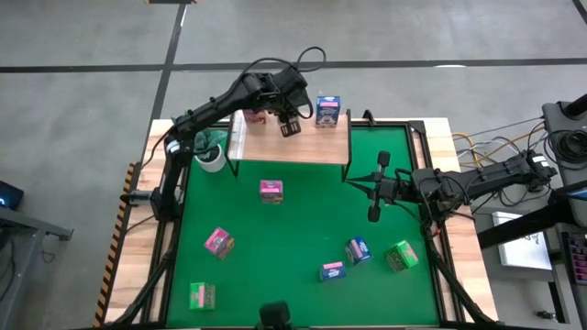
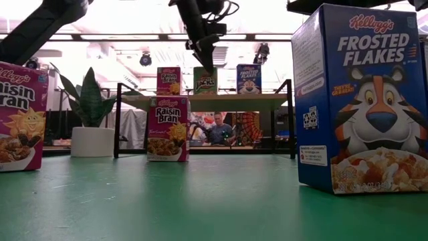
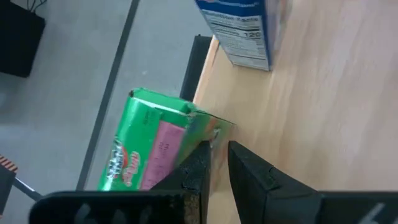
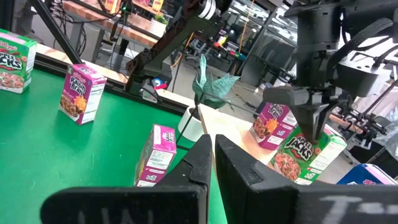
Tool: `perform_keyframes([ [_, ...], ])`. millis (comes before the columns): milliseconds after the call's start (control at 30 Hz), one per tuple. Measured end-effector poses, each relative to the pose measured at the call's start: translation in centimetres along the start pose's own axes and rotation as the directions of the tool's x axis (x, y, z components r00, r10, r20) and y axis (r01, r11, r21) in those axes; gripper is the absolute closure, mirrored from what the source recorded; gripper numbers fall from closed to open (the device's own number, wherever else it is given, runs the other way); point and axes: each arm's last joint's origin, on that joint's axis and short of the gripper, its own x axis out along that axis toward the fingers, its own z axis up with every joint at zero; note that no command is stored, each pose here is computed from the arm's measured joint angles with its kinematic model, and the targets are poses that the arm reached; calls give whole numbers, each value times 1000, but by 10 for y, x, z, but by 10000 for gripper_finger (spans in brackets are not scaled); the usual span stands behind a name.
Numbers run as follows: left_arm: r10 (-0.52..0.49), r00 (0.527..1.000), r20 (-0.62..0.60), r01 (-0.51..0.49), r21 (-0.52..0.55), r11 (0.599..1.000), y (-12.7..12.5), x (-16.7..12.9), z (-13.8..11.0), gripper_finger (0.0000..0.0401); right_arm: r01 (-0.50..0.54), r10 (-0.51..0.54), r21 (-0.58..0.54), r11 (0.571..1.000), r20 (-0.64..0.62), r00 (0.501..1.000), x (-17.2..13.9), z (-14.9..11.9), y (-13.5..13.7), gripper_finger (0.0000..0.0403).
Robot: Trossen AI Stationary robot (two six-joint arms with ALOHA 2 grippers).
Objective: Stack cereal on shelf
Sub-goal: Adjust the green cereal box on the shelf, then put the bottom pink cereal box on the shelf aligned with the other pink cereal box
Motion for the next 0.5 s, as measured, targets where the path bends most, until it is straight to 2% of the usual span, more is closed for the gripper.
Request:
perform_keyframes([
  [200,-34,999,13,34,26,999,-23,-20,4,362,0,0,0,1000,0,1000,0,0,0,390],
  [500,-147,989,-24,149,194,970,-97,-64,2,362,10,-9,-18,1000,22,1000,0,2,-1,390],
])
